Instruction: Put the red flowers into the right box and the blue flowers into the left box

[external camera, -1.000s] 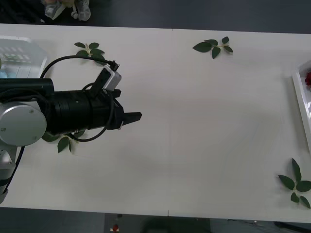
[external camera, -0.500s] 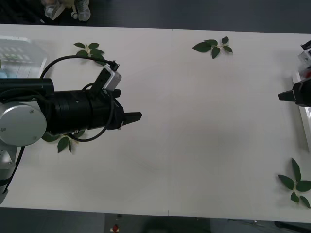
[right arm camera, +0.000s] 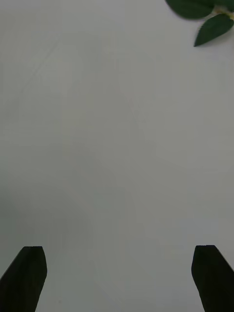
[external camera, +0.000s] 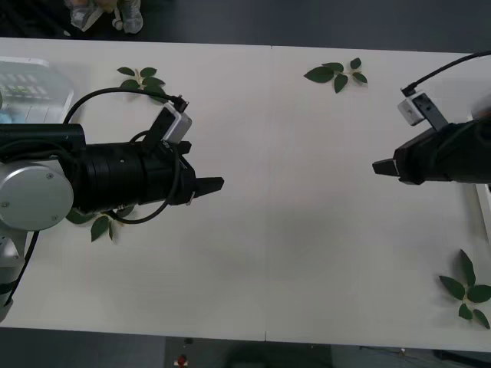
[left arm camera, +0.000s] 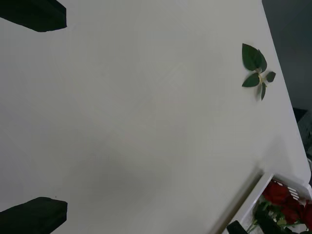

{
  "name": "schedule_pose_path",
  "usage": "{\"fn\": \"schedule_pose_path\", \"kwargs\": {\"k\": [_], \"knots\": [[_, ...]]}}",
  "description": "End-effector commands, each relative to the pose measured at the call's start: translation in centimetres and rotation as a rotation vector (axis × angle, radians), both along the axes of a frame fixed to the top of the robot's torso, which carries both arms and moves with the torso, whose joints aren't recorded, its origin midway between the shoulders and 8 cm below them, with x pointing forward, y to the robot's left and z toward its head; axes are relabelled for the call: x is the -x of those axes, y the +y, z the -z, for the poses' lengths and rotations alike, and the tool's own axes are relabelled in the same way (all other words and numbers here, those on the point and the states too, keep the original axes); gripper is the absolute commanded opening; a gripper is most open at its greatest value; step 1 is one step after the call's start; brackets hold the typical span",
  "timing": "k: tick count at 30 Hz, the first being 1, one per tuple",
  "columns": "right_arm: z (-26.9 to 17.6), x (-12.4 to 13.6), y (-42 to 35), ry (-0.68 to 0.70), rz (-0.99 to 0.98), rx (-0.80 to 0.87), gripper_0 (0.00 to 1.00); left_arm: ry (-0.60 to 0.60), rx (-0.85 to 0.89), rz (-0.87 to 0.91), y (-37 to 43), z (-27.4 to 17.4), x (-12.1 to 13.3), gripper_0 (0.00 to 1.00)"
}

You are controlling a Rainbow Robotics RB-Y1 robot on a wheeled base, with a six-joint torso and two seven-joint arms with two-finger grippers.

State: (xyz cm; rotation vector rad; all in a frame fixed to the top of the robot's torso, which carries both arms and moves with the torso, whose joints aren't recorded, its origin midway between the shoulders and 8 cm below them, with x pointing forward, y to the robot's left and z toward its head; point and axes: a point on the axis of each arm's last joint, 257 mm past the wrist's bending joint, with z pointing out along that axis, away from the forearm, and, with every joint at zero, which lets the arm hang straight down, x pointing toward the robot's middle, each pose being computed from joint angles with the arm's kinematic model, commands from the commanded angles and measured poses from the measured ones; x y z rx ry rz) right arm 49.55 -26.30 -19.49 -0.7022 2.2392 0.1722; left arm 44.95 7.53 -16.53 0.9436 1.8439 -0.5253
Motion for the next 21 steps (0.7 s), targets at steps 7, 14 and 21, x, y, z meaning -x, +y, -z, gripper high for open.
{"fn": "schedule_pose_path", "kwargs": {"k": [7, 14, 21], "knots": [[-2.6, -1.2, 5.7, -0.07, -0.072, -0.047, 0.87, -0.076, -0.029, 0.039, -0.6, -1.3, 0.3, 1.0], [-2.8, -1.2, 6.5, -0.073, -0.079, -0.062, 0.88, -0.076, -0.029, 0.039, -0.6, -1.3, 0.3, 1.0], [-2.8, -1.3, 6.4, -0.075, -0.078, -0.057, 0.87, -0.076, -0.029, 0.039, -0.6, -1.3, 0.3, 1.0]]}}
